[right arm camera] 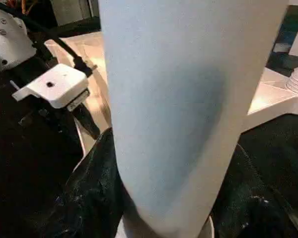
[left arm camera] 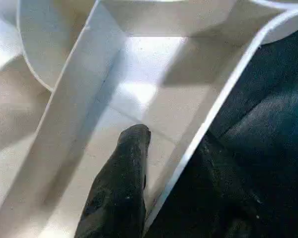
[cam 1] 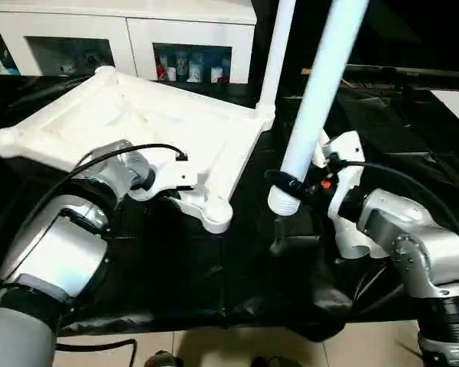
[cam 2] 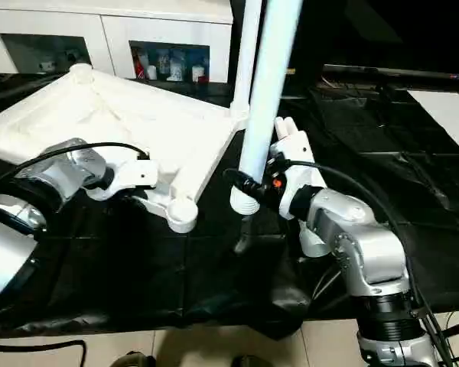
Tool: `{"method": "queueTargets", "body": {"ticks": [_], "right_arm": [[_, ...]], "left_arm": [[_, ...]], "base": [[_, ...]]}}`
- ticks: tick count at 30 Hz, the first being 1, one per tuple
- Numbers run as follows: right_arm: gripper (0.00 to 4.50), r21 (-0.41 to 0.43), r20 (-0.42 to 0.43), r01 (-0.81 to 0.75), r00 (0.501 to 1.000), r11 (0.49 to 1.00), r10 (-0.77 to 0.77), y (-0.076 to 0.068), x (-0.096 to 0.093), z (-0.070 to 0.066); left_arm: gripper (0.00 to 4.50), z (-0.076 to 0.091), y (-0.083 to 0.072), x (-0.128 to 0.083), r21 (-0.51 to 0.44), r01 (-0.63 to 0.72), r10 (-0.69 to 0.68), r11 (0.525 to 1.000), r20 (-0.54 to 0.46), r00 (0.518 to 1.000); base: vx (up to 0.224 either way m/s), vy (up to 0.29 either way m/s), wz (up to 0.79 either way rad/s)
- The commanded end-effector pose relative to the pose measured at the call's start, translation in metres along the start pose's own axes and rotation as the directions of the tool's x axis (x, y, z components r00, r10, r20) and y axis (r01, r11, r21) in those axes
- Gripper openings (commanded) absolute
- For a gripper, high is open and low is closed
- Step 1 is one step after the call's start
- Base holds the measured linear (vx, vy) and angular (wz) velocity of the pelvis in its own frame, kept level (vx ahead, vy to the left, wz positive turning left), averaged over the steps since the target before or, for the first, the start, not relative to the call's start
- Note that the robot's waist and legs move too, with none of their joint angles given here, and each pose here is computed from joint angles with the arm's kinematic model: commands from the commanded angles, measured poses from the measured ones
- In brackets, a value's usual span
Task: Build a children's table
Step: Rotate table base
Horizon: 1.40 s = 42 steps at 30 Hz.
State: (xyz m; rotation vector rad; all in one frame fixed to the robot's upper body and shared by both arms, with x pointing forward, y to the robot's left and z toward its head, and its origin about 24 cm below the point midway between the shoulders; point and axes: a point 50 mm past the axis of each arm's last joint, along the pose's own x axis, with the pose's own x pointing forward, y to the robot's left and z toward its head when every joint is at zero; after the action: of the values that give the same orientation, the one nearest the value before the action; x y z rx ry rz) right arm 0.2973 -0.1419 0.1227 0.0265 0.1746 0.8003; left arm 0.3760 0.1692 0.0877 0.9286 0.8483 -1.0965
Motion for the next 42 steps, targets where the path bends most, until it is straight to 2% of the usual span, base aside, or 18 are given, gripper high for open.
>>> {"method": "queueTargets", "body": {"ticks": [1, 3, 9, 15, 17, 20, 21, 22, 23, 25, 28, 30, 31, 39, 42], "right_arm": [[1.88, -0.025, 0.017, -0.001, 1.0, 1.0, 0.001, 0.001, -0.002, 0.003], [1.88, -0.023, 0.022, 0.0, 1.0, 1.0, 0.0, 0.002, -0.002, 0.003], [1.88, -0.01, 0.027, 0.003, 1.0, 1.0, -0.003, 0.003, -0.001, 0.001], [1.88, -0.003, 0.026, 0.005, 1.0, 1.0, -0.005, 0.004, 0.0, -0.001], [1.88, 0.001, 0.026, 0.007, 1.0, 1.0, -0.007, 0.003, 0.0, -0.002], [1.88, 0.002, 0.024, 0.007, 1.0, 1.0, -0.007, 0.003, 0.001, -0.002], [1.88, 0.003, 0.023, 0.006, 1.0, 1.0, -0.006, 0.003, 0.0, -0.003], [1.88, 0.003, 0.023, 0.005, 1.0, 1.0, -0.006, 0.003, 0.0, -0.003], [1.88, 0.004, 0.022, 0.004, 1.0, 1.0, -0.004, 0.003, 0.0, -0.003], [1.88, 0.005, 0.02, 0.001, 1.0, 1.0, -0.001, 0.002, -0.001, -0.004], [1.88, 0.004, 0.015, 0.0, 1.0, 1.0, 0.0, 0.0, -0.001, -0.005], [1.88, 0.003, 0.013, -0.002, 1.0, 1.0, 0.002, -0.001, 0.0, -0.005], [1.88, 0.003, 0.012, -0.002, 1.0, 1.0, 0.002, -0.002, 0.0, -0.005], [1.88, -0.006, 0.007, -0.018, 1.0, 1.0, 0.018, -0.003, 0.0, -0.004], [1.88, -0.008, 0.007, -0.02, 1.0, 1.0, 0.02, -0.003, 0.0, -0.004]], "left_arm": [[1.11, -0.01, -0.01, 0.014, -0.15, 0.038, -0.034, 0.988, 0.024, 0.999], [1.11, -0.005, -0.013, 0.021, -0.225, 0.031, -0.015, 0.974, 0.07, 0.997], [0.78, 0.004, -0.024, 0.039, -0.364, 0.047, 0.011, 0.93, 0.156, 0.988], [0.43, 0.01, -0.028, 0.044, -0.392, 0.031, 0.059, 0.919, 0.216, 0.975], [0.29, 0.016, -0.028, 0.045, -0.354, 0.005, 0.103, 0.935, 0.286, 0.953], [0.11, 0.025, -0.032, 0.041, -0.227, -0.039, 0.133, 0.973, 0.413, 0.901], [0.06, 0.027, -0.036, 0.036, -0.098, -0.096, 0.131, 0.991, 0.468, 0.874], [0.04, 0.027, -0.036, 0.036, -0.089, -0.1, 0.13, 0.991, 0.471, 0.873], [0.04, 0.03, -0.041, 0.032, -0.013, -0.113, 0.103, 0.994, 0.512, 0.853], [0.04, 0.031, -0.043, 0.028, -0.027, -0.108, 0.105, 0.994, 0.53, 0.842], [0.58, 0.033, -0.044, 0.025, -0.039, -0.057, 0.069, 0.998, 0.554, 0.829], [0.58, 0.033, -0.046, 0.021, -0.025, -0.03, 0.039, 0.999, 0.57, 0.821], [0.87, 0.033, -0.047, 0.02, -0.028, -0.028, 0.039, 0.999, 0.57, 0.821], [1.0, 0.029, -0.046, 0.016, 0.029, -0.05, 0.026, 0.998, 0.547, 0.837], [1.0, 0.024, -0.046, 0.015, 0.067, -0.032, -0.006, 0.997, 0.5, 0.866]], "base": [[0.0, 0.0, 0.0], [0.0, 0.0, 0.0], [0.0, 0.0, 0.0], [0.0, 0.0, 0.0], [0.0, 0.0, 0.0], [0.0, 0.0, 0.0], [0.0, 0.0, 0.0], [0.0, 0.0, 0.0], [0.0, 0.0, 0.0], [0.0, 0.0, 0.0], [0.0, 0.0, 0.0], [0.0, 0.0, 0.0], [0.0, 0.0, 0.0], [0.0, 0.0, 0.0], [0.0, 0.0, 0.0]]}}
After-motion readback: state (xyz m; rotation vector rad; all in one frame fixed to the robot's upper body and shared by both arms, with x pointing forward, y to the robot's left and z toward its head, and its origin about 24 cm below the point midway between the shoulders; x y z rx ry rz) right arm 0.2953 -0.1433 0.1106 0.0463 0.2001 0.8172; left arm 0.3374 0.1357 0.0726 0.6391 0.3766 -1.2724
